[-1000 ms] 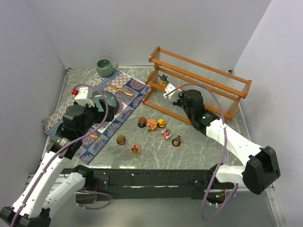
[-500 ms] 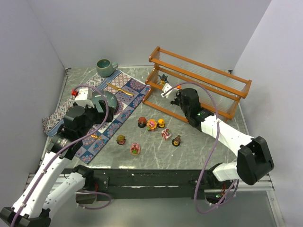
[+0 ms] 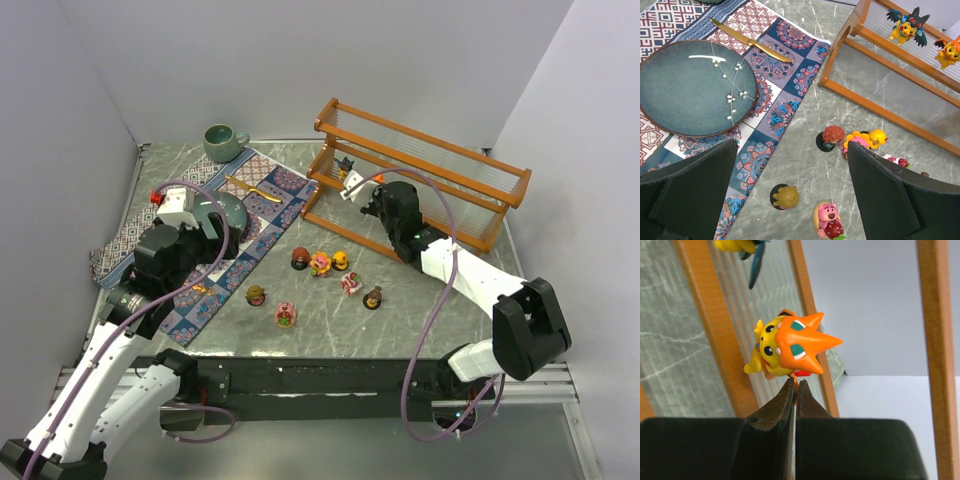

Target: Place and organize the plastic toys onto the shelf

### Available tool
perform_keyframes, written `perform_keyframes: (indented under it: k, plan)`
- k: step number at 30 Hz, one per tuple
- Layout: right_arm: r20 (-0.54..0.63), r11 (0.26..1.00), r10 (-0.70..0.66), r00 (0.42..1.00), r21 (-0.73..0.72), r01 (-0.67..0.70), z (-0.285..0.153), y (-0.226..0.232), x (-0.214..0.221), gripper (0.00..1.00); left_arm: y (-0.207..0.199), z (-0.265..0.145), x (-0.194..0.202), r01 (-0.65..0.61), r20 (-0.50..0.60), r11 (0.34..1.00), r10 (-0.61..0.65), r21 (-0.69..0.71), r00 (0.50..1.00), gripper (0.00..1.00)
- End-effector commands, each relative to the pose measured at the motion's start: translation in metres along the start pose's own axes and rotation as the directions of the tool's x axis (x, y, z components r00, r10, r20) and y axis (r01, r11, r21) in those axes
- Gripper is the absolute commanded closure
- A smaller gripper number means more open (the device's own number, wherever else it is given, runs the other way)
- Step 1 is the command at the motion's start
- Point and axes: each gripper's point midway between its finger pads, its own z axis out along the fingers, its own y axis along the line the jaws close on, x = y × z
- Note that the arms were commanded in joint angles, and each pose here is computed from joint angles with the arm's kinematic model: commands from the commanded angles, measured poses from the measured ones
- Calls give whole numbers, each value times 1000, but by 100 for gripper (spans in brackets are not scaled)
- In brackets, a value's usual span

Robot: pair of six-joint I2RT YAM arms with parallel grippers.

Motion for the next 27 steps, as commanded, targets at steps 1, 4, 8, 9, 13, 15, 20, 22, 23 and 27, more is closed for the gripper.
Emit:
perform_keyframes:
  k: [1,4,8,9,13,15,20,22,23,27]
  plan:
    - [59,995,25,998,90,-31,6,-33,-20,100,0,-2,-7,-19,30,1000,19,6,999,3]
    - [60,996,27,998,79,-32,9,-31,-20,100,0,-2,-7,-19,31,1000,18,6,999,3]
    - [64,997,38,997,67,-43,14,-28,-19,100,1,-2,-7,-19,30,1000,19,4,999,3]
    - [58,997,38,998,65,-42,16,-27,-17,100,0,-2,-7,-19,31,1000,18,6,999,3]
    - [57,997,45,997,57,-48,19,-24,-14,100,0,-2,-6,-20,29,1000,20,7,999,3]
    - [52,998,45,998,51,-48,20,-23,-13,99,0,-2,-6,-21,27,1000,20,8,999,3]
    - [54,998,56,997,35,-58,23,-21,-13,95,1,-2,-7,-20,29,1000,20,6,999,3]
    - [52,998,63,997,23,-64,24,-18,-12,94,1,-2,-6,-19,29,1000,18,6,999,3]
    - [49,998,63,997,19,-64,24,-17,-11,92,1,-2,-6,-18,29,1000,18,6,999,3]
    - [54,997,77,996,19,-78,24,-17,-12,85,1,-2,-7,-20,31,1000,20,6,999,3]
